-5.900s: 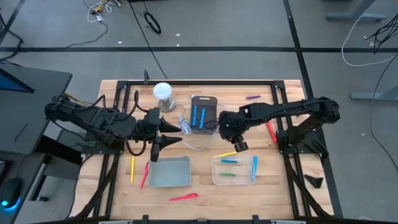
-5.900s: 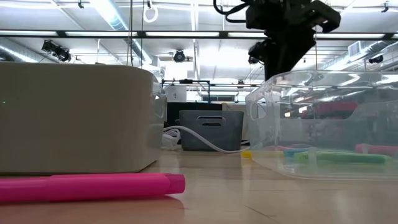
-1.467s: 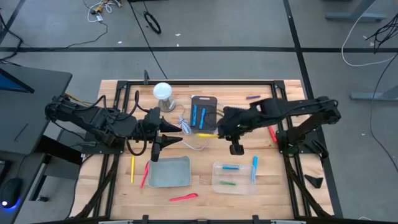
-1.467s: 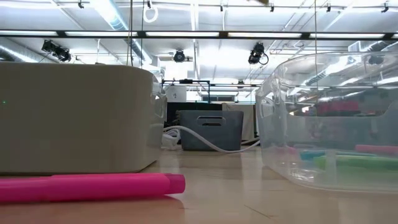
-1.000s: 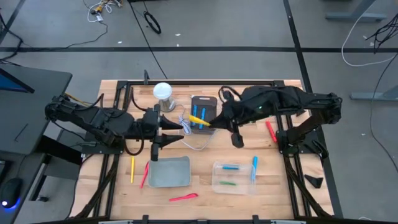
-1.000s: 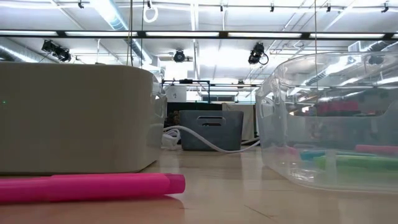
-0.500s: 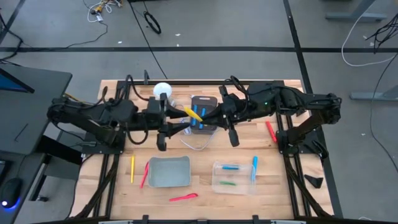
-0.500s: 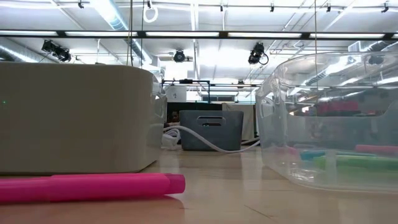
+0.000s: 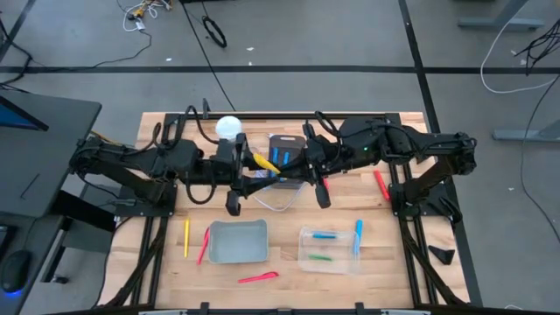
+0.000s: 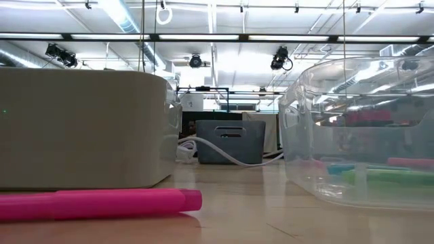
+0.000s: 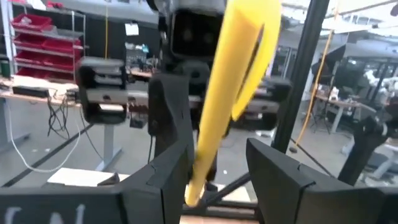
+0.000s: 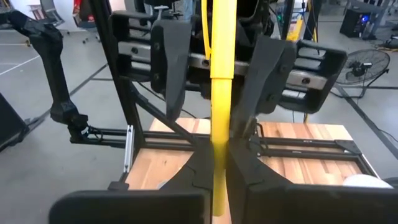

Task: Pick & Place Markers
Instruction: Put the top yellow highlighter pen into the gray bin

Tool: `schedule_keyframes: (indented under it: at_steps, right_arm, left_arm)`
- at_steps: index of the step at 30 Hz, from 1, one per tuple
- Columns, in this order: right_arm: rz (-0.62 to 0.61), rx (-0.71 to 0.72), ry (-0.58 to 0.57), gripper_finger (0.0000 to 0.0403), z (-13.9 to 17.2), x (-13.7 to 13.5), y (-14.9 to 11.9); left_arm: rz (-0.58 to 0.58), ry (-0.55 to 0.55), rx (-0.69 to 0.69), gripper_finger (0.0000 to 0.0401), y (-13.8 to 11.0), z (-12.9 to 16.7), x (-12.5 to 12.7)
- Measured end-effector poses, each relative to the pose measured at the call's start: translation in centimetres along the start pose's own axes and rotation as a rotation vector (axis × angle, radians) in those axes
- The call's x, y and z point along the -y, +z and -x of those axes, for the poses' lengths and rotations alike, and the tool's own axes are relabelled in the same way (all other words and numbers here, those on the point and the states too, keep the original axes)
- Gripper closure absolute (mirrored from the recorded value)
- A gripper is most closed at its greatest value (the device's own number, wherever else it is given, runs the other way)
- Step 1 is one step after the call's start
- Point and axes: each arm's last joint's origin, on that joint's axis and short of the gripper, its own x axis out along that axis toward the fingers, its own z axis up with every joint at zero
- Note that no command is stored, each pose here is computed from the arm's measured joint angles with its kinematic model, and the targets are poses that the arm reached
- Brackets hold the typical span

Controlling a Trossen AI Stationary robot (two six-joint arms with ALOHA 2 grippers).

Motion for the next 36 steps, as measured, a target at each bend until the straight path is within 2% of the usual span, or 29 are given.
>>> schedule_keyframes:
  at_steps: [5, 14, 19, 22, 26, 31, 36]
  right_arm:
    - [0.001, 0.006, 0.000, 0.0389, 0.0, 0.0, 0.1]
    - [-0.005, 0.014, 0.001, 0.0389, 0.0, 0.0, 0.1]
    - [-0.004, 0.019, -0.009, 0.0374, 0.1, 0.0, 0.2]
    - [-0.004, 0.016, -0.031, 0.0345, 0.1, 0.0, 0.2]
    - [-0.001, -0.022, -0.035, 0.0281, 1.0, 0.1, 0.0]
    - [-0.005, -0.065, -0.045, 0.0202, 3.7, 0.2, 0.1]
    - [0.003, -0.132, -0.099, 0.0160, 5.1, 0.4, -0.4]
  left_arm:
    - [0.006, 0.012, -0.005, 0.0245, -0.2, -0.2, -0.1]
    - [0.017, 0.020, 0.033, 0.0362, 0.2, -0.2, -0.1]
    - [0.023, 0.008, 0.041, 0.0368, 0.3, -0.2, -0.1]
    - [0.034, 0.006, 0.044, 0.0368, 0.3, -0.2, -0.1]
    - [0.030, 0.001, 0.035, 0.0368, 0.9, 0.7, -0.1]
    - [0.009, 0.015, -0.076, 0.0368, 0.9, 2.5, -0.4]
    - [0.037, 0.048, -0.215, 0.0368, 0.4, 4.1, -0.8]
